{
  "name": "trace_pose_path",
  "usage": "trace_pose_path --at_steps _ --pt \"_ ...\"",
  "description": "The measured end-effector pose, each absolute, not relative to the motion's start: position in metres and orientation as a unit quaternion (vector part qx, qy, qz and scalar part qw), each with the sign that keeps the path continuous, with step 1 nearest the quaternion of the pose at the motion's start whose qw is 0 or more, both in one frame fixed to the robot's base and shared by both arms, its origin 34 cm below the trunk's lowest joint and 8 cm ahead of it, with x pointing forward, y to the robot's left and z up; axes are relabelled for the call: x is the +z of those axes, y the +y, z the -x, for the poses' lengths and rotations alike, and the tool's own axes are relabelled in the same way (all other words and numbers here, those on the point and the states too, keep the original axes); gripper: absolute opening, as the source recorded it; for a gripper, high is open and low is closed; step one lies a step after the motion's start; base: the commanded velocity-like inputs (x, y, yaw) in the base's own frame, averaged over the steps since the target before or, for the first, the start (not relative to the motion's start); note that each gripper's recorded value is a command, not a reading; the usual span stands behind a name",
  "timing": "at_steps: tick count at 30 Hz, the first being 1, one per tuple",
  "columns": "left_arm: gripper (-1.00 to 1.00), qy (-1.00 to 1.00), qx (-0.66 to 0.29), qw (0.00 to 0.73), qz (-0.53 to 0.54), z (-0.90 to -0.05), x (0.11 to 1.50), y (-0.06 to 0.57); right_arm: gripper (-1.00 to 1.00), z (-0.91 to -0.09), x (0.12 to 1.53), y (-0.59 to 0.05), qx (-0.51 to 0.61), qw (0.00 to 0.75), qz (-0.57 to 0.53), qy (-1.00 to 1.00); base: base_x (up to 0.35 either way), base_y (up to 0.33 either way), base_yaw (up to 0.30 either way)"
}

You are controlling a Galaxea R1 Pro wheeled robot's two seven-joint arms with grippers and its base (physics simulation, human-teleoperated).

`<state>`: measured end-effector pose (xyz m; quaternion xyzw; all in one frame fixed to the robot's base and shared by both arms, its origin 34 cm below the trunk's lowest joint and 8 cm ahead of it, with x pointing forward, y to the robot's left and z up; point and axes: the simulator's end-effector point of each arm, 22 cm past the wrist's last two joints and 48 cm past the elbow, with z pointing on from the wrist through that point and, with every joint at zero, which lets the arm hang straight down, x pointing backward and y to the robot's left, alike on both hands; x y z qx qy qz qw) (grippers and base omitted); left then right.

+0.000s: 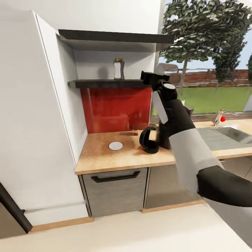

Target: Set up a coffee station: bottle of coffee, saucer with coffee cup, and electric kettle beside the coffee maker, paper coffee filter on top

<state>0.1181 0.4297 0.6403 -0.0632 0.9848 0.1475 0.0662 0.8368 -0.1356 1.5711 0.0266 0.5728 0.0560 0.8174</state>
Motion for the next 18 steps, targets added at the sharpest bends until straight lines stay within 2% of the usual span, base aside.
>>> trace_pose_path --at_steps 5,18 --pt "1.0 0.985 0.148 0.067 0.067 -0.118 0.64 0.429 1.0 -0.864 1.602 -0.138 0.026 0.799 -0.018 0.601 0.0 0.0 0.0" --pt "1.0 0.985 0.148 0.059 0.068 -0.114 0.64 0.429 1.0 -0.863 1.627 -0.147 0.01 0.801 -0.03 0.598 0.001 0.0 0.0"
